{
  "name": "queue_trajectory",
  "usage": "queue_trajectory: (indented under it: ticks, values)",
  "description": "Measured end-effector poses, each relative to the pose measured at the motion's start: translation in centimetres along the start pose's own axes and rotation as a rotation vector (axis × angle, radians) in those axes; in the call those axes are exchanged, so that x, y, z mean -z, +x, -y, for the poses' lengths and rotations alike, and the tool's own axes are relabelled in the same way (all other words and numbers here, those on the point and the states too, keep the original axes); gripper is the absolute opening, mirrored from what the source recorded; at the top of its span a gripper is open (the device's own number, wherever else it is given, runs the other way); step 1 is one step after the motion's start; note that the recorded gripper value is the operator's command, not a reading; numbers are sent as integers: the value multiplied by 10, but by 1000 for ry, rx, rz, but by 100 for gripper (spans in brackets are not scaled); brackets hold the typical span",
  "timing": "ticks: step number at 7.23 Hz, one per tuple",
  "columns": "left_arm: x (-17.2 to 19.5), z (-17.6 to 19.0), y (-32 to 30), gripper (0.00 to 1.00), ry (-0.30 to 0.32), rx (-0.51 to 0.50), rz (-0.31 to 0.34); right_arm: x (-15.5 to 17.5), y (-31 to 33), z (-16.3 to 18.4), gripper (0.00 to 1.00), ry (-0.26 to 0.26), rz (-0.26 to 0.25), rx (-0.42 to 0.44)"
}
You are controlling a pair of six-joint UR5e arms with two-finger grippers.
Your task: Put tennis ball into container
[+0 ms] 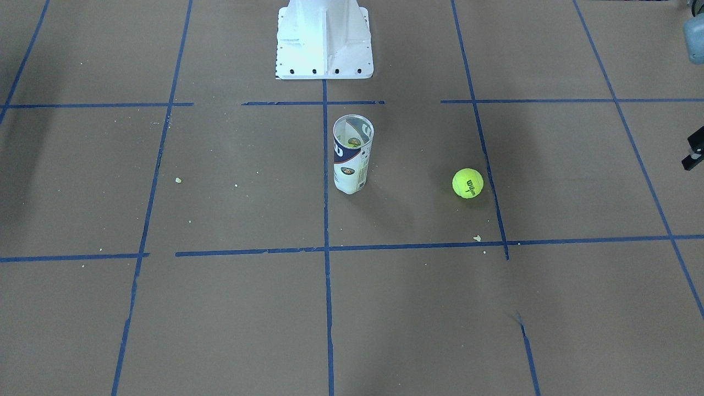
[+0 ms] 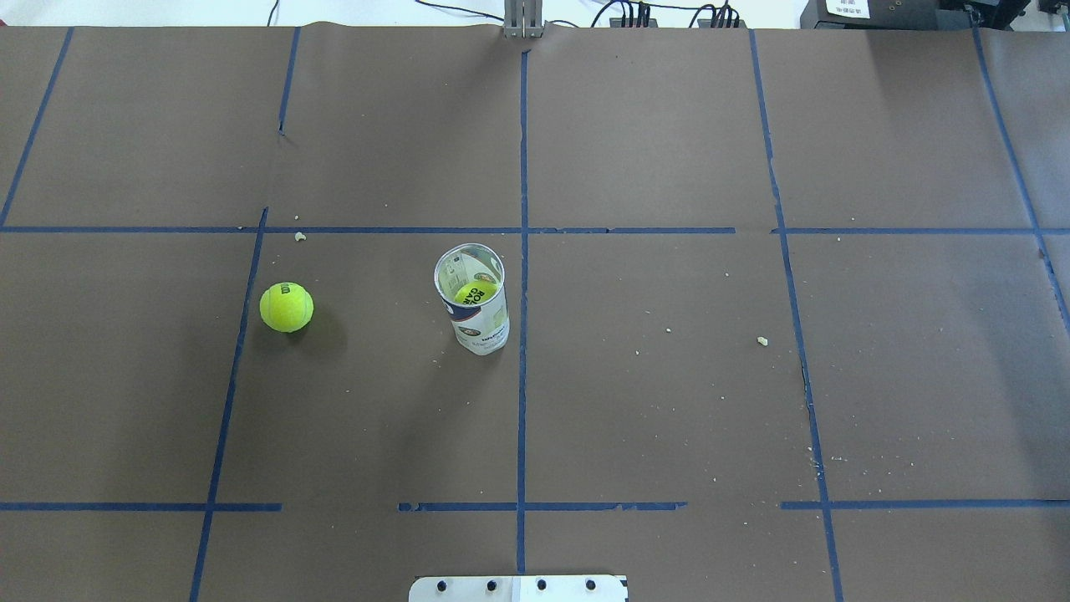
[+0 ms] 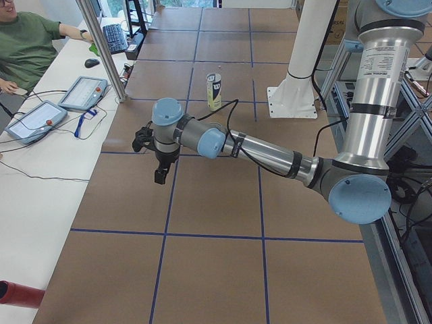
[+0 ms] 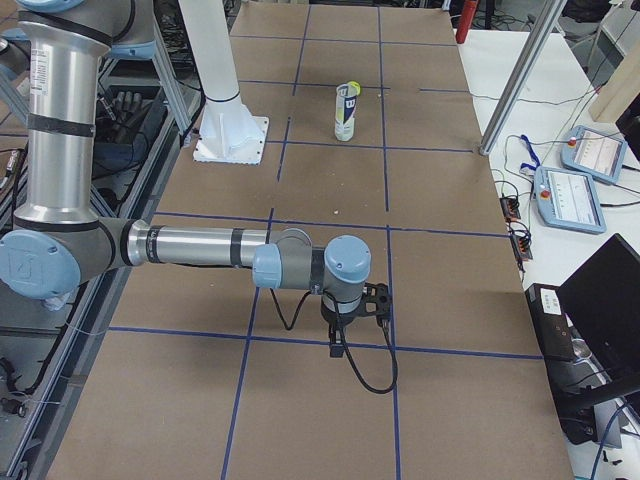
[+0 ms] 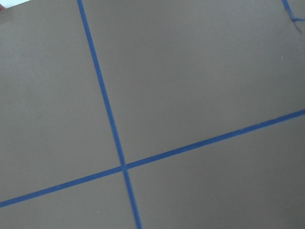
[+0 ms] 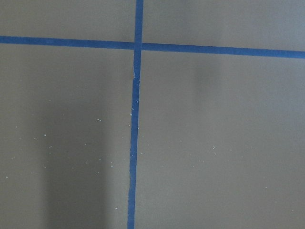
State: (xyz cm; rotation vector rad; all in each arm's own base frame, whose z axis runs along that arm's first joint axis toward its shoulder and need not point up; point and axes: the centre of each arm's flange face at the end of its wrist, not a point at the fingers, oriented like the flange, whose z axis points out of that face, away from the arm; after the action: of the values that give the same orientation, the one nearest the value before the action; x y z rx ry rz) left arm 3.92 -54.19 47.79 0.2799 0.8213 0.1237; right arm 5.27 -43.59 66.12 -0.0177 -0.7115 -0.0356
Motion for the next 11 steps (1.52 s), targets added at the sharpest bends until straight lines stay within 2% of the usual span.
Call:
queue_trajectory:
  ticks: [2,3,4,6,9,11]
  values:
    - [-8,-9,65,100,6,20,-43,0,0,0,100,0,1,0]
    - [-15,-15,98,100,9,47,-38,0,0,0,100,0,0,0]
    - [-24,-22,129,100,24,85,-35,0,0,0,100,0,0,0]
    - [-53,-39,190,100,53,182,-69,0,0,0,100,0,0,0]
    - [-108,-59,261,100,69,313,-44,0,0,0,100,0,0,0]
    - [-142,-54,298,100,69,358,-32,0,0,0,100,0,0,0]
